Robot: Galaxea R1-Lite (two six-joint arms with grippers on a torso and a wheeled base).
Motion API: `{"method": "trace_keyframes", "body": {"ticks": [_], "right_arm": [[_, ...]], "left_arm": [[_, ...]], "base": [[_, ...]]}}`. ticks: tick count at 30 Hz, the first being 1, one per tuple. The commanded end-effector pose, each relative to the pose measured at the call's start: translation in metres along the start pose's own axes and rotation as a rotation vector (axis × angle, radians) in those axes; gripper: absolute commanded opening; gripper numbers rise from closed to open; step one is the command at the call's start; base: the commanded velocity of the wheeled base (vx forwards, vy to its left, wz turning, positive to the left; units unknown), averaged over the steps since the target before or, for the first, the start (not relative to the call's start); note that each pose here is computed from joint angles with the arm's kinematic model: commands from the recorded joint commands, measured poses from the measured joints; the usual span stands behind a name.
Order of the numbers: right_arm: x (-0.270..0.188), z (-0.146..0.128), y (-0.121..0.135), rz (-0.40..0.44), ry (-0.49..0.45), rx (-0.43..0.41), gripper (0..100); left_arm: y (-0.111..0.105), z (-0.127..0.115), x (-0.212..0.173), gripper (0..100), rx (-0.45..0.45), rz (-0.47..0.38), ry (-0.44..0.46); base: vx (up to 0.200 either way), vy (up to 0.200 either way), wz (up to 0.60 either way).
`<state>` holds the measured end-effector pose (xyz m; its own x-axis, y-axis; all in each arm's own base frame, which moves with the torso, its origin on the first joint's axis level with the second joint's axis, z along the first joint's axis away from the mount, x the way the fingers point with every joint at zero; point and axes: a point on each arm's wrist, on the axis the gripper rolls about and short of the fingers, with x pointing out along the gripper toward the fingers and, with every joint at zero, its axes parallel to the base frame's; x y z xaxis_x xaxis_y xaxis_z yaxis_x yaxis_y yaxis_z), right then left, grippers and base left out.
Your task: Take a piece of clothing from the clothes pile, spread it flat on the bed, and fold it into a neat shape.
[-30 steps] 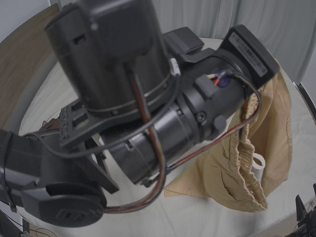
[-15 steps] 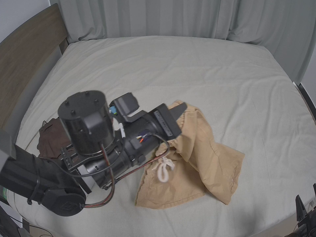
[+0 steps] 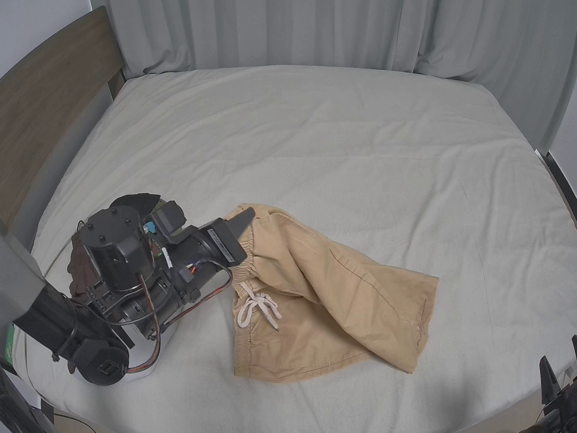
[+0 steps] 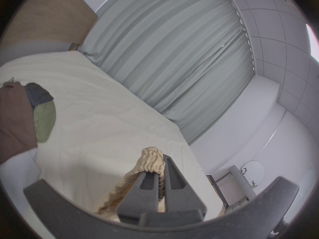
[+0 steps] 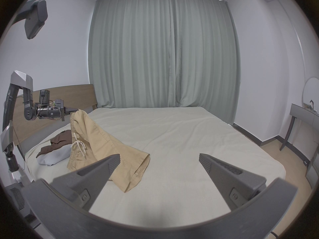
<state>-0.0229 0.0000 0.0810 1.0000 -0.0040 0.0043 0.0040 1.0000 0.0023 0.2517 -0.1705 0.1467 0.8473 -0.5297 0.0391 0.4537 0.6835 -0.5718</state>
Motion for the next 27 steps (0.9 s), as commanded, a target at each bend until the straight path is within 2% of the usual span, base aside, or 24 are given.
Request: {"method": "trace_keyframes", "body": {"ticks": [1,2,5,8,10,15,22,27], "right_arm": [[0.001,-0.005,0.0,0.001,0.013,-0.001,100],[0.001,-0.005,0.0,0.001,0.013,-0.001,100],[0.001,-0.005,0.0,0.001,0.013,-0.002,100],[0.001,-0.005,0.0,0.001,0.013,-0.004,100],[0.001,-0.005,0.0,0.001,0.013,-0.004,100],[0.001,-0.005,0.0,0.003,0.013,-0.004,100],[0.001,-0.005,0.0,0.001,0.013,-0.005,100],[0.001,-0.005,0.0,0.001,0.013,-0.007,100]], "left_arm": [[0.026,-0.004,0.003,0,0.038,0.066,-0.012],[0.026,-0.004,0.003,0,0.038,0.066,-0.012],[0.048,-0.014,-0.003,0,0.122,0.078,0.007],[0.068,-0.025,-0.004,0,0.191,0.126,0.029],[0.08,-0.023,-0.006,0,0.226,0.158,0.043],[0.094,-0.009,-0.009,0,0.236,0.131,0.04],[0.118,0.008,-0.017,0,0.302,0.129,0.046],[0.12,0.01,-0.022,0,0.319,0.072,0.074]], "base": [[0.0,0.0,0.0],[0.0,0.0,0.0],[0.0,0.0,0.0],[0.0,0.0,0.0],[0.0,0.0,0.0],[0.0,0.0,0.0],[0.0,0.0,0.0],[0.0,0.0,0.0]]}}
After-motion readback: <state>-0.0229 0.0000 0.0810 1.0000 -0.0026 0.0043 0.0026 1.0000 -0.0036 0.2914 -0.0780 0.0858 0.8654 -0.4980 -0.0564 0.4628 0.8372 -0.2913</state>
